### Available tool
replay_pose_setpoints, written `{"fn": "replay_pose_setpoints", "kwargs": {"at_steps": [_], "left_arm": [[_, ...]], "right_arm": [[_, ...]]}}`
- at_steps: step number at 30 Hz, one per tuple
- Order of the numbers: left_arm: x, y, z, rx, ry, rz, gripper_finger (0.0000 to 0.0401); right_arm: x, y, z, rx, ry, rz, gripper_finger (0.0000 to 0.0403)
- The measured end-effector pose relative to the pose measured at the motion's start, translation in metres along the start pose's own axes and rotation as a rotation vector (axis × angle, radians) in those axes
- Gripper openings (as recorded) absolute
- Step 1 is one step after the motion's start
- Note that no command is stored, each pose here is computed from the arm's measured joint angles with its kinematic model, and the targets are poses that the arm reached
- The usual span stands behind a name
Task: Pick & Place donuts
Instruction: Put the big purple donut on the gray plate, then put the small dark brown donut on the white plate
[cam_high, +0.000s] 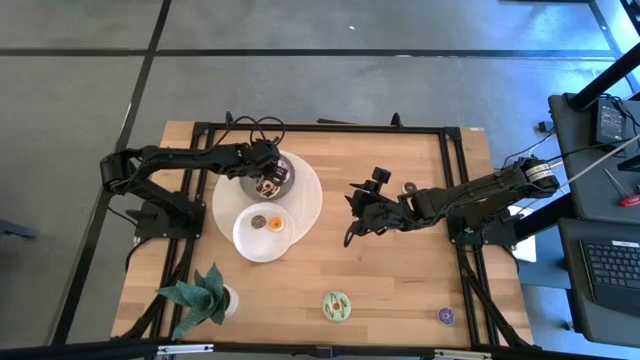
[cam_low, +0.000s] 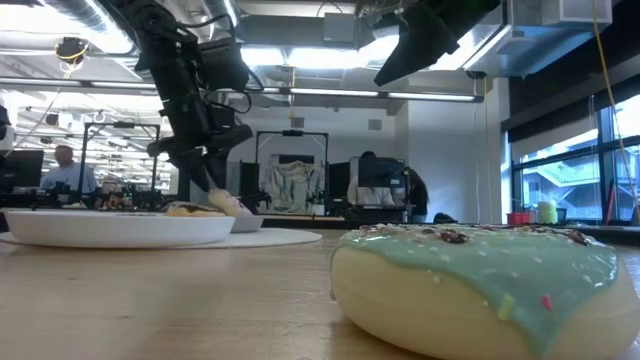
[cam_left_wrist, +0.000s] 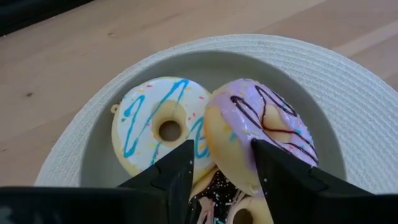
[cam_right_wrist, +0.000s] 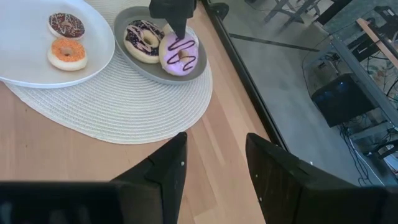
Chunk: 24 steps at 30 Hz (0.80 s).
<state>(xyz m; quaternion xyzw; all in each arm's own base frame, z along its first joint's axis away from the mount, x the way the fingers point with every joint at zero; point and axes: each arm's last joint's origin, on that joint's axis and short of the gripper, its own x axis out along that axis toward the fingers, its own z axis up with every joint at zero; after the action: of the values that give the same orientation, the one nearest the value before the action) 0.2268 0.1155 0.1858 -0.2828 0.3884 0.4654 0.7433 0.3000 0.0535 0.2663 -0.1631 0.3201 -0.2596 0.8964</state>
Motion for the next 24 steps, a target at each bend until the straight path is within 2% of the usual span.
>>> {"fn": "replay_pose_setpoints", "kwargs": {"at_steps": [13,19,22,24], "left_arm": [[-0.001,0.001,0.002,0.045,-0.039,0.043,0.0232],[-0.011,-0.007,0.019,0.102,-0.098,0.029,0.0235],[-0.015,-0.012,0.022,0.120,-0.109,0.001,0.0234],[-0.017,-0.017,0.019,0.139,-0.107,-0.013,0.0234]], "right_arm": [[0.000,0.000,0.000,-0.002,0.000,0.000,0.0165],[0.000,0.000,-0.003,-0.047,0.020,0.000,0.0165],[-0.001,-0.001,-0.011,-0.035,0.092,0.010,0.0165],[-0.005,-0.005,-0.023,-0.022,0.199,0.024,0.0165]]}}
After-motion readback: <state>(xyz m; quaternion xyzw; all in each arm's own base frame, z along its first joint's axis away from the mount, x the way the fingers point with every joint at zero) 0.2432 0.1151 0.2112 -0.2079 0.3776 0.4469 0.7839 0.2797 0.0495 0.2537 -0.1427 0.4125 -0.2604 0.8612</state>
